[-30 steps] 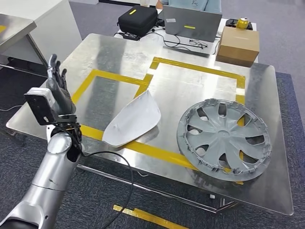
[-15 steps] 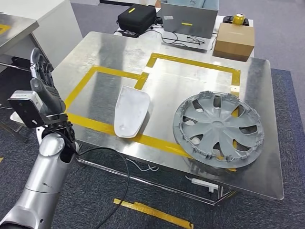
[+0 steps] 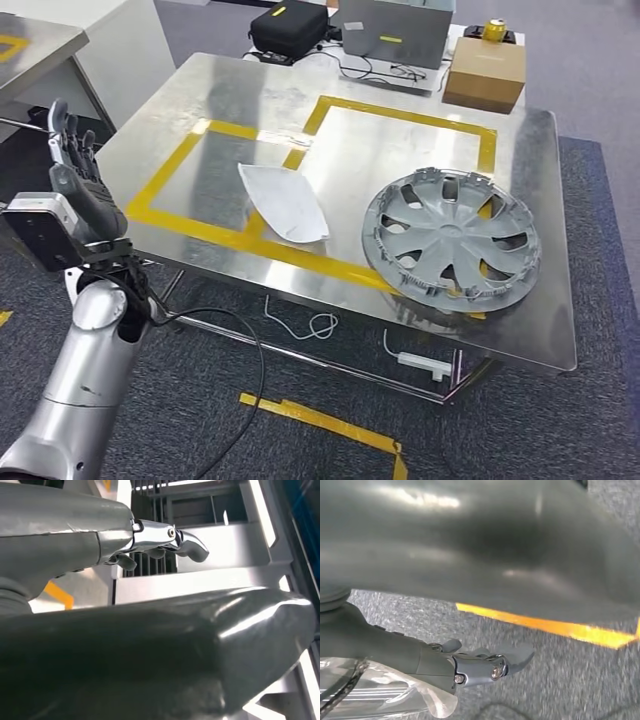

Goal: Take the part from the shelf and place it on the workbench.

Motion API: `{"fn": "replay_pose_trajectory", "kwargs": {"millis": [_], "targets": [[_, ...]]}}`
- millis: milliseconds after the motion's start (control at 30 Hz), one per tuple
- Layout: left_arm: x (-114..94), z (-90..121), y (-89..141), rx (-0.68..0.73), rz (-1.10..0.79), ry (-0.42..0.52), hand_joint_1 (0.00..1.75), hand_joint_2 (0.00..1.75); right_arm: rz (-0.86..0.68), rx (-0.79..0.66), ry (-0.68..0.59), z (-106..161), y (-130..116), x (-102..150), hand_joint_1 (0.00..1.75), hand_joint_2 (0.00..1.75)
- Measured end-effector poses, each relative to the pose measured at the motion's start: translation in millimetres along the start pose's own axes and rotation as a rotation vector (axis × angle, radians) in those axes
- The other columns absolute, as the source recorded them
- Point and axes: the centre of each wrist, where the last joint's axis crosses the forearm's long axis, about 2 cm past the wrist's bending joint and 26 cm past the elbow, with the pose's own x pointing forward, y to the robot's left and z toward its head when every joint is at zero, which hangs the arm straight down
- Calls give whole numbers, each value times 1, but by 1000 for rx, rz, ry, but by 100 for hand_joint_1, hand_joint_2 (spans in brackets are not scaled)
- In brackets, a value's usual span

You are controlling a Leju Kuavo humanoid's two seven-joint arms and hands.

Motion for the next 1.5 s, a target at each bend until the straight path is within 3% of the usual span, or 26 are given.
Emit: {"fn": "replay_pose_trajectory", "kwargs": {"millis": [767,1500], "targets": [[-9,17,11,-11,-39,37,0,0,-1,-9,14,0,-2,-3,0,0],[-6,17,14,-10,-57,4,0,0,-3,-6,-6,0,-2,0,0,0]]}}
